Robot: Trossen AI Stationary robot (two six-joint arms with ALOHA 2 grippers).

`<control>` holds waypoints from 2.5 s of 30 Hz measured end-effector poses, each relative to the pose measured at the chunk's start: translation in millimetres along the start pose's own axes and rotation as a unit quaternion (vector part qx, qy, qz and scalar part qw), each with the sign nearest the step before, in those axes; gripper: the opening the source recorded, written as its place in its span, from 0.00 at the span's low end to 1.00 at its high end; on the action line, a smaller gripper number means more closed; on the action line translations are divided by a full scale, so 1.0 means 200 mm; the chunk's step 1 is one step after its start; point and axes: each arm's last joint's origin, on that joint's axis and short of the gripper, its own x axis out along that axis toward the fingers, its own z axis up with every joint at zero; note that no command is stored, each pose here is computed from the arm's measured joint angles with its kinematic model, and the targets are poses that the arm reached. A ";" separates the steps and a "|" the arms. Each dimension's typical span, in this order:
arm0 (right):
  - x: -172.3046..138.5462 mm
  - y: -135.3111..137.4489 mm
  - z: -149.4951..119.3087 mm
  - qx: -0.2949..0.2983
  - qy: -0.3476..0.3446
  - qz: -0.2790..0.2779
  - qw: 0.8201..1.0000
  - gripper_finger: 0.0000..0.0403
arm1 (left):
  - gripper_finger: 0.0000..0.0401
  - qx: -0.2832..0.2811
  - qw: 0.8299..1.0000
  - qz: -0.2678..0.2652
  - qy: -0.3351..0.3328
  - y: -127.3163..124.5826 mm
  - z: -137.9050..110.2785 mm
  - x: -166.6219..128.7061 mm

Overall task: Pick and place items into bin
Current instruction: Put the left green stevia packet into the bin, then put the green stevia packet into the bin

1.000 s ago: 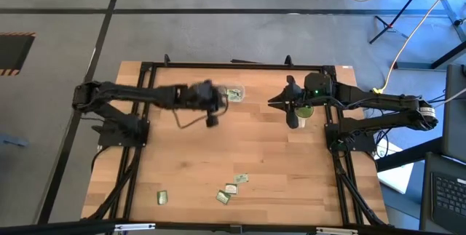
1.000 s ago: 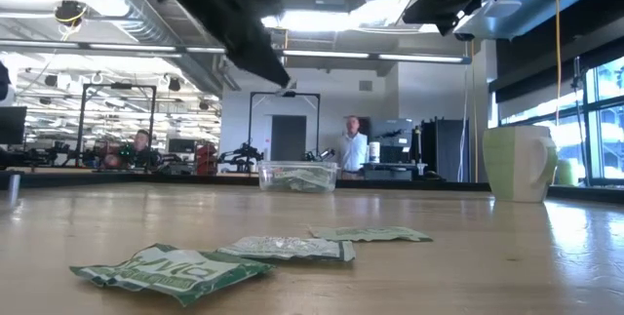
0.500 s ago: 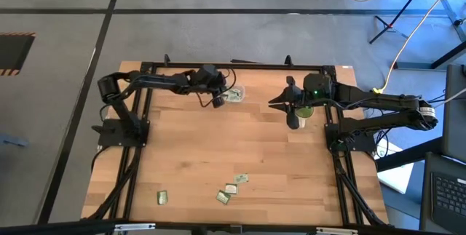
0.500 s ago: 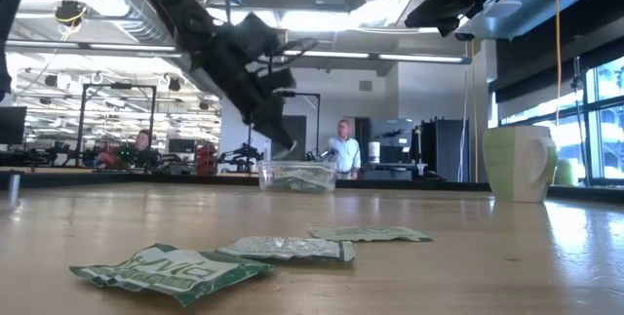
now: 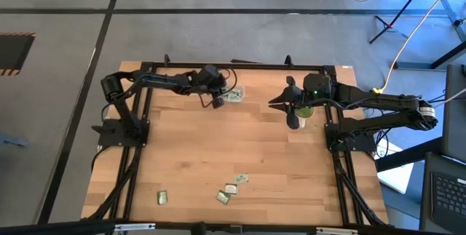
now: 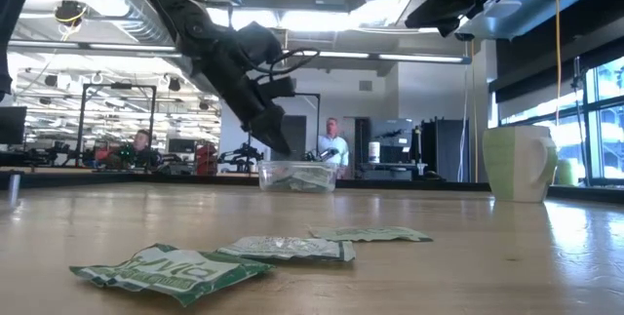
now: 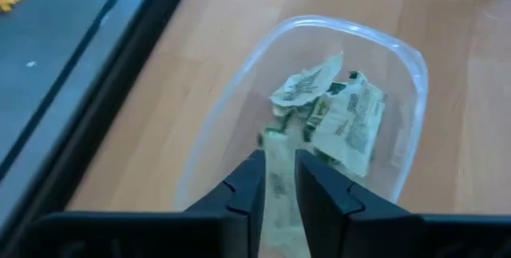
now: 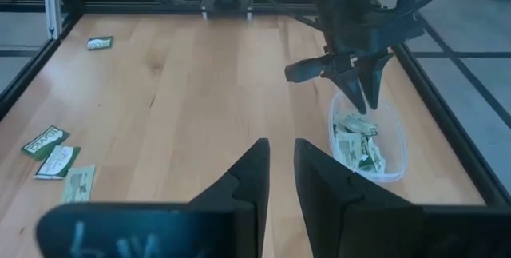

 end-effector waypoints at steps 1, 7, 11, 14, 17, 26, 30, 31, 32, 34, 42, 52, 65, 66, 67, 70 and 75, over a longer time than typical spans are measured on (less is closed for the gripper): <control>0.00 0.00 0.00 0.000 0.001 0.000 1.000 0.16 | 0.17 0.003 1.000 0.003 -0.001 0.00 0.01 -0.01; 0.00 0.00 0.00 0.000 0.002 0.000 1.000 0.16 | 0.20 0.008 0.998 -0.011 -0.066 0.01 0.11 -0.19; 0.00 0.00 0.00 -0.007 0.002 0.001 1.000 0.16 | 0.20 0.005 0.988 -0.051 -0.146 -0.01 0.20 -0.41; 0.00 0.01 0.00 -0.014 0.001 0.014 1.000 0.16 | 0.19 -0.007 0.976 -0.089 -0.196 -0.05 0.22 -0.58; 0.03 0.05 0.00 -0.020 0.005 0.041 0.999 0.16 | 0.20 -0.018 0.963 -0.119 -0.241 -0.11 0.17 -0.74; 0.30 0.32 -0.05 -0.083 0.048 0.147 0.985 0.16 | 0.19 -0.053 0.902 -0.172 -0.393 -0.29 -0.14 -0.97; 0.41 0.46 -0.09 -0.115 0.081 0.188 0.972 0.16 | 0.19 -0.060 0.883 -0.183 -0.428 -0.34 -0.29 -0.96; 0.44 0.50 -0.10 -0.124 0.089 0.199 0.968 0.16 | 0.19 -0.064 0.880 -0.185 -0.433 -0.35 -0.33 -0.96; 0.46 0.54 -0.12 -0.130 0.099 0.208 0.964 0.16 | 0.19 -0.068 0.878 -0.184 -0.436 -0.36 -0.36 -0.95; 0.51 0.61 -0.15 -0.139 0.116 0.217 0.959 0.16 | 0.19 -0.075 0.875 -0.183 -0.442 -0.37 -0.42 -0.93; 0.67 0.81 -0.26 -0.140 0.132 0.248 0.949 0.16 | 0.19 -0.096 0.879 -0.160 -0.438 -0.38 -0.52 -0.88; 0.89 0.94 -0.40 -0.165 0.177 0.229 0.943 0.16 | 0.19 -0.097 0.875 -0.159 -0.447 -0.38 -0.51 -0.89; 0.95 0.99 -0.50 -0.187 0.208 0.229 0.932 0.16 | 0.19 -0.107 0.876 -0.165 -0.440 -0.38 -0.51 -0.88; 0.95 0.99 -0.50 -0.190 0.210 0.224 0.933 0.16 | 0.19 -0.108 0.876 -0.165 -0.440 -0.38 -0.51 -0.89; 0.95 0.99 -0.50 -0.192 0.212 0.217 0.933 0.16 | 0.19 -0.107 0.876 -0.165 -0.440 -0.38 -0.51 -0.88; 0.95 0.99 -0.51 -0.197 0.216 0.204 0.934 0.15 | 0.19 -0.107 0.876 -0.166 -0.440 -0.38 -0.51 -0.88; 0.95 0.98 -0.51 -0.197 0.223 0.203 0.933 0.09 | 0.19 -0.107 0.877 -0.165 -0.437 -0.38 -0.52 -0.88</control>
